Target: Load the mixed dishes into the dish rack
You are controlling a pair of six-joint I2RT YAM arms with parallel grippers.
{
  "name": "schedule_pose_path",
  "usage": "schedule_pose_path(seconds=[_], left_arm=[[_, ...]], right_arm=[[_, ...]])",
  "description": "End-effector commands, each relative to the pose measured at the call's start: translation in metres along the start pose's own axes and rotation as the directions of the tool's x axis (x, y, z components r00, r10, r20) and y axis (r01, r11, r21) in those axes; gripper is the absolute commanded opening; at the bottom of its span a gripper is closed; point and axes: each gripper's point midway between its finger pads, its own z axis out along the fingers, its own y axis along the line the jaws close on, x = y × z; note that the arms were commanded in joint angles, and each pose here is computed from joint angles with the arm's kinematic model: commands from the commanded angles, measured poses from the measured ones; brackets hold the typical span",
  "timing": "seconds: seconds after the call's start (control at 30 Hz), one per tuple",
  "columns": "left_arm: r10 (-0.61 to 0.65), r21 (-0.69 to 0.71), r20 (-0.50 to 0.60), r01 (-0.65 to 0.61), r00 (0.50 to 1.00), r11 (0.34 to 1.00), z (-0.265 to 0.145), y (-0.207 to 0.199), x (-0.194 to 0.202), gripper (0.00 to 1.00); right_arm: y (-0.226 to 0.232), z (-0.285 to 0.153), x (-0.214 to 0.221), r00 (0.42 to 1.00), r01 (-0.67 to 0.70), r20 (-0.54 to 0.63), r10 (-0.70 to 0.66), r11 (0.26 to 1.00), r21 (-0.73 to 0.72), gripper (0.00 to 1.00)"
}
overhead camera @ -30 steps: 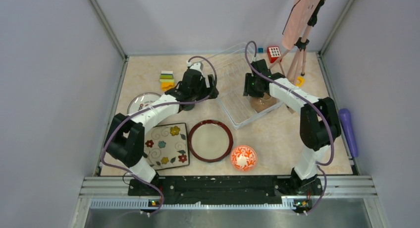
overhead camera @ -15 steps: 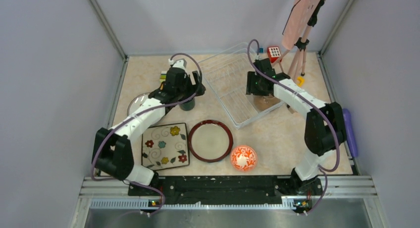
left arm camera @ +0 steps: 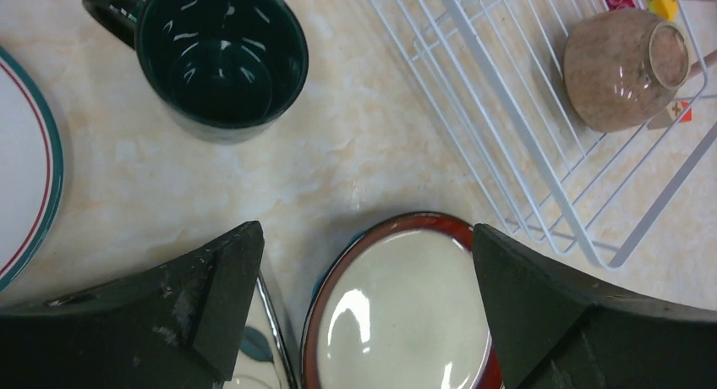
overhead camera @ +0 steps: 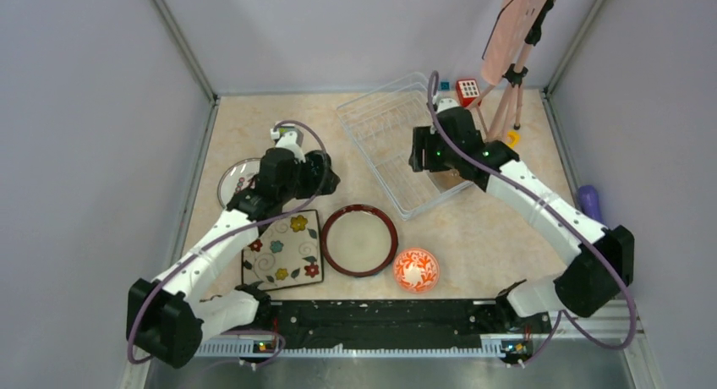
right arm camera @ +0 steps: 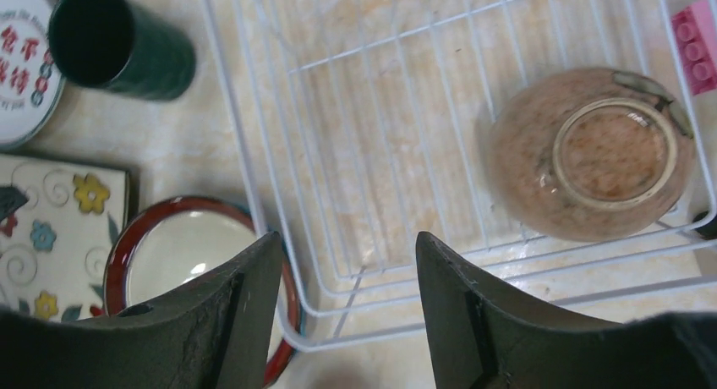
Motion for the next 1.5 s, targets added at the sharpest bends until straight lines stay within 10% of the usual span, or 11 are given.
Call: schedule_pose_path(seconds=[0.0,0.9,1.47], left_arm=[[0.021,0.021,0.064,-0.022,0.998,1.000,-0.020,0.001,-0.002,0.98],[-0.039,0.028,0.059,0.037,0.997,0.999,-0.045,0.012,0.025,0.95],[-0.051,0.021,0.055,0.049,0.997,0.999,-0.047,0.014,0.028,0.95]], right_arm=[[0.026,-0.032,0.020,0.997,0.081,0.009,-0.081,0.995,-0.057,0.58],[0.118,-0.077,0.204,0.916,0.274,-0.203,-0.346,0.909,-0.314,0.56],[0.090,-0.078,0.299,0.843,0.364,-0.369,-0.392,0.920,-0.147,0.50]])
